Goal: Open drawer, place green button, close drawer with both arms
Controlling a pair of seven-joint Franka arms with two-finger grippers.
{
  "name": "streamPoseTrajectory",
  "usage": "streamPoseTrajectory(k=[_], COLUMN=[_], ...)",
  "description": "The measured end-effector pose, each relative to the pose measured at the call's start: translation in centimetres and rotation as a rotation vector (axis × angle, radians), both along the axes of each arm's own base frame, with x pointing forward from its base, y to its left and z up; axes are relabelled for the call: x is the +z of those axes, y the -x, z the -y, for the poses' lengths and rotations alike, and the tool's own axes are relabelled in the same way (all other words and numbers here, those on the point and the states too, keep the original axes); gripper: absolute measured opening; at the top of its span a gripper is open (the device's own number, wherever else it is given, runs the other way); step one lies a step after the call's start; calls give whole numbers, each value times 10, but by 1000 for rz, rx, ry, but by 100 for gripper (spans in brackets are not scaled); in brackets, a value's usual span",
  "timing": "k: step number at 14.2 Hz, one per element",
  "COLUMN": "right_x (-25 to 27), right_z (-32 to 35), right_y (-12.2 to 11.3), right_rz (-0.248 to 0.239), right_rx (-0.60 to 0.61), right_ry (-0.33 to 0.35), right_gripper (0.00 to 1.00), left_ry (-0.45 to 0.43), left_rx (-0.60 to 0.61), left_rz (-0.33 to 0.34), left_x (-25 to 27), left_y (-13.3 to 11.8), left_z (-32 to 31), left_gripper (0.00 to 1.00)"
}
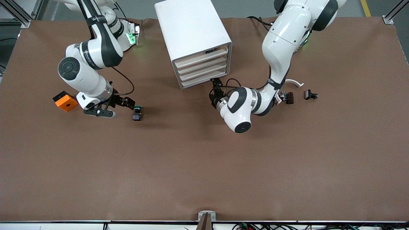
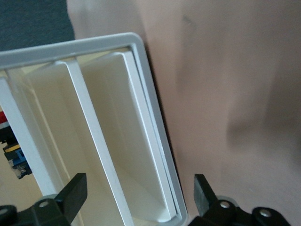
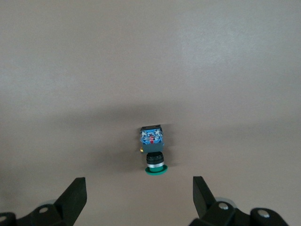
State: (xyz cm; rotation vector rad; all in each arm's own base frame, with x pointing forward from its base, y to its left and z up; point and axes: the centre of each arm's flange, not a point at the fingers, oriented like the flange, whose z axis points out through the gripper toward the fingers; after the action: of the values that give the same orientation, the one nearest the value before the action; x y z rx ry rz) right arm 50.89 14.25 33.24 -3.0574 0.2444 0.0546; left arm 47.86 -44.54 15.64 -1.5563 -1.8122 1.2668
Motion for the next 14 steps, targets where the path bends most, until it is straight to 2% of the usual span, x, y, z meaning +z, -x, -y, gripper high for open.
streamPoseTrajectory(k=[1, 2, 4, 5, 7, 8, 12, 13, 14], right_x=[-8, -18, -44, -60, -87, -95, -101, -102, -104], right_z=[-5, -13, -28, -34, -38, -38, -35, -34, -33], right_y=[1, 1, 1, 1, 3, 3, 3, 3, 3], right_rz=[6, 14, 38, 44, 34, 27, 21, 22, 20], right_rx=[-7, -12, -12, -9, -5, -4, 10, 19, 28], right_ry=[2, 4, 8, 13, 25, 30, 48, 56, 65], right_gripper=[100, 100, 100, 100, 100, 100, 100, 100, 100], left_ry=[-2, 5, 20, 18, 3, 0, -17, -20, -22], left_rx=[10, 24, 33, 30, 28, 20, -26, -35, -42], left_rz=[-23, -50, -98, -115, -141, -155, -195, -202, -210], left_x=[-6, -10, -12, -11, -10, -10, -25, -29, -33], left_y=[4, 8, 13, 15, 18, 21, 45, 51, 55], left_z=[3, 6, 8, 9, 9, 9, 23, 26, 28], left_gripper=[94, 94, 81, 81, 78, 69, 63, 56, 56])
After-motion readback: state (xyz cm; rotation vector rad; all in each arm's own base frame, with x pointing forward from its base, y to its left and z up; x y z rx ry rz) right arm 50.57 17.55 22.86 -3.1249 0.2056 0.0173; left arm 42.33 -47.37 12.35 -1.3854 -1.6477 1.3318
